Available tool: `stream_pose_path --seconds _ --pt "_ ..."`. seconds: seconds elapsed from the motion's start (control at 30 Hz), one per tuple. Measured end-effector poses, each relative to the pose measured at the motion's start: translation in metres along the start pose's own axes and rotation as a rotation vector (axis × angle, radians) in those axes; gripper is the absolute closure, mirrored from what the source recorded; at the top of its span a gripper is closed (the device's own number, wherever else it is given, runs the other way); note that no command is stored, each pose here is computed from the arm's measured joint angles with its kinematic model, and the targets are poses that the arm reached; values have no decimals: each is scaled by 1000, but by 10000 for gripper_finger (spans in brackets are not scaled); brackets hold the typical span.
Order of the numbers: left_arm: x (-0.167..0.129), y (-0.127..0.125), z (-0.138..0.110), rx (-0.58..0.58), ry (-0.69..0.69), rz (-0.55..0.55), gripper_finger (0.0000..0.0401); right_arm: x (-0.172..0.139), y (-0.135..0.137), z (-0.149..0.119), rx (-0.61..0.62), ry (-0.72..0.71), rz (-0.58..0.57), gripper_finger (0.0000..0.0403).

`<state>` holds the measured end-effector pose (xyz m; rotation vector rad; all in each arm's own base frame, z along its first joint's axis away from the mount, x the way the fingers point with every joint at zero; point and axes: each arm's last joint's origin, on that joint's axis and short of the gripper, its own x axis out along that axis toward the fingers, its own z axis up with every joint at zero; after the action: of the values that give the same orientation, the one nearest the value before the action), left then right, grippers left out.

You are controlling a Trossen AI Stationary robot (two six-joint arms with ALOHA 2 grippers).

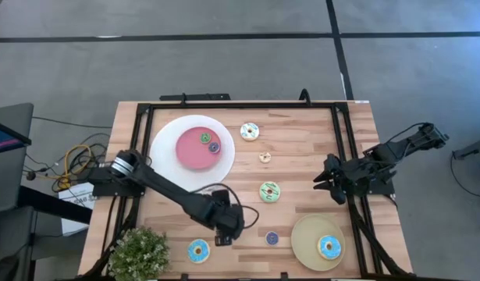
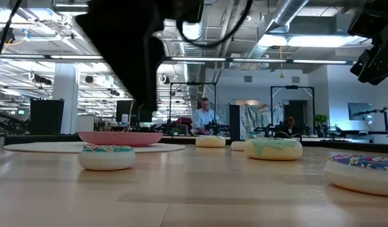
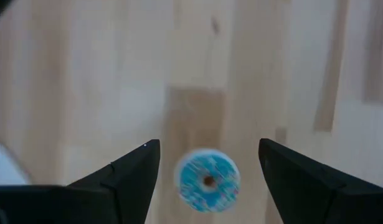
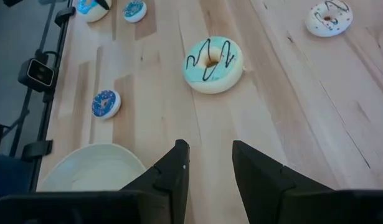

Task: Pick & Place donuts
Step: Put the small blue donut on the pink plate

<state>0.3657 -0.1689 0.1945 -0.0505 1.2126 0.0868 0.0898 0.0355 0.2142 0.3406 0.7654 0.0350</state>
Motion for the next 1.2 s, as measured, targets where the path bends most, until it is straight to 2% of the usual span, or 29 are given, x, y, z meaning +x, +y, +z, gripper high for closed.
stream_pose_path --seconds 0.17,0.37,0.53,1.2 --pt "22 -3 -6 -20 93 -20 136 0 0 0 0 1 -1 290" --pt "27 1 -13 -43 147 50 136 0 0 0 0 1 -1 290" --pt "29 0 -19 -42 191 24 136 0 0 0 0 1 0 290" --pt "29 -1 -19 -47 186 29 136 0 0 0 0 1 0 290"
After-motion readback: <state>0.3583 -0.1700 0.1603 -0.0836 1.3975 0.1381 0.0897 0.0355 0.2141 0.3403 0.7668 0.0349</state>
